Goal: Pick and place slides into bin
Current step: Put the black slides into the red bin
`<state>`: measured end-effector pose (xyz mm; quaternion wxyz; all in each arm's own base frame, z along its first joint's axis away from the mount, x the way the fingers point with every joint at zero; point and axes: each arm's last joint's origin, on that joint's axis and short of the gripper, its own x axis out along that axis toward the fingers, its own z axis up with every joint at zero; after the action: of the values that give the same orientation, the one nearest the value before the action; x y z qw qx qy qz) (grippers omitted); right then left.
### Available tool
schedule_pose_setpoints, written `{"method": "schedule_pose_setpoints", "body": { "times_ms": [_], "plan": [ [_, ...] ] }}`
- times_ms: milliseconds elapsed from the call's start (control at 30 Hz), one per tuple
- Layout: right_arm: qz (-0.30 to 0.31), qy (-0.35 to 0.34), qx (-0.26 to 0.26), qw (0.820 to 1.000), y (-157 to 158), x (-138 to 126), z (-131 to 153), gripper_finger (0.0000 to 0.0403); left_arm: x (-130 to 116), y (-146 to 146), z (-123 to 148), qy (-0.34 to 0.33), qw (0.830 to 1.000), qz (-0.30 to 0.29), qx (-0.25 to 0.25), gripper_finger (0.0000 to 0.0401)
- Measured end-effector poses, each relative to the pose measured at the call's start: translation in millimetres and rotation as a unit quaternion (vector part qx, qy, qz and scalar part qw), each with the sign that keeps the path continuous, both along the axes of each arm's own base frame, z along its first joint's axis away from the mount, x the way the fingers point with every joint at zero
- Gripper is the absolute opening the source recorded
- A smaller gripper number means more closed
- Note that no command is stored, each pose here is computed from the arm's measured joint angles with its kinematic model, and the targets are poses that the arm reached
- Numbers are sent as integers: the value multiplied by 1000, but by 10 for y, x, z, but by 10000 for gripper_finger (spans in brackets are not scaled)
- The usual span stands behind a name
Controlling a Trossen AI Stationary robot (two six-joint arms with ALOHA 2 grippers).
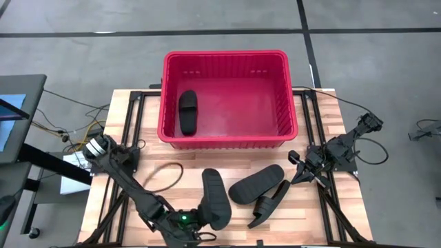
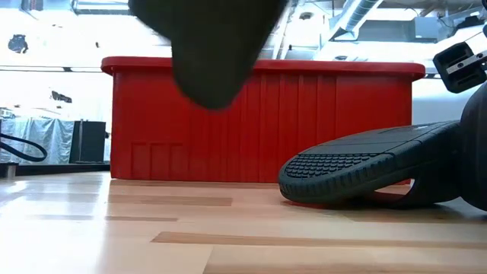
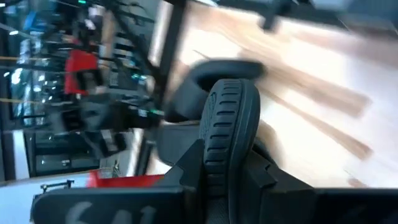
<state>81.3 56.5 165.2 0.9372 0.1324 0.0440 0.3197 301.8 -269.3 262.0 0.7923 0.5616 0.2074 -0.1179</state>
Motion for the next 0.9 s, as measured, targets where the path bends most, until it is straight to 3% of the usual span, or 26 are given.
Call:
{"method": "schedule_pose_setpoints", "body": {
  "times_ms": [233,533,900],
  "plan": [
    [0,0,0,1000,0,0,1,0,-85,149,975,-79,991,18,-103,35],
    [0,0,0,1000,0,0,1,0,-383,766,2130,-184,960,37,-207,35],
    [0,0,0,1000,0,0,0,0,-726,1757,2815,-282,912,65,-291,35]
  ]
}}
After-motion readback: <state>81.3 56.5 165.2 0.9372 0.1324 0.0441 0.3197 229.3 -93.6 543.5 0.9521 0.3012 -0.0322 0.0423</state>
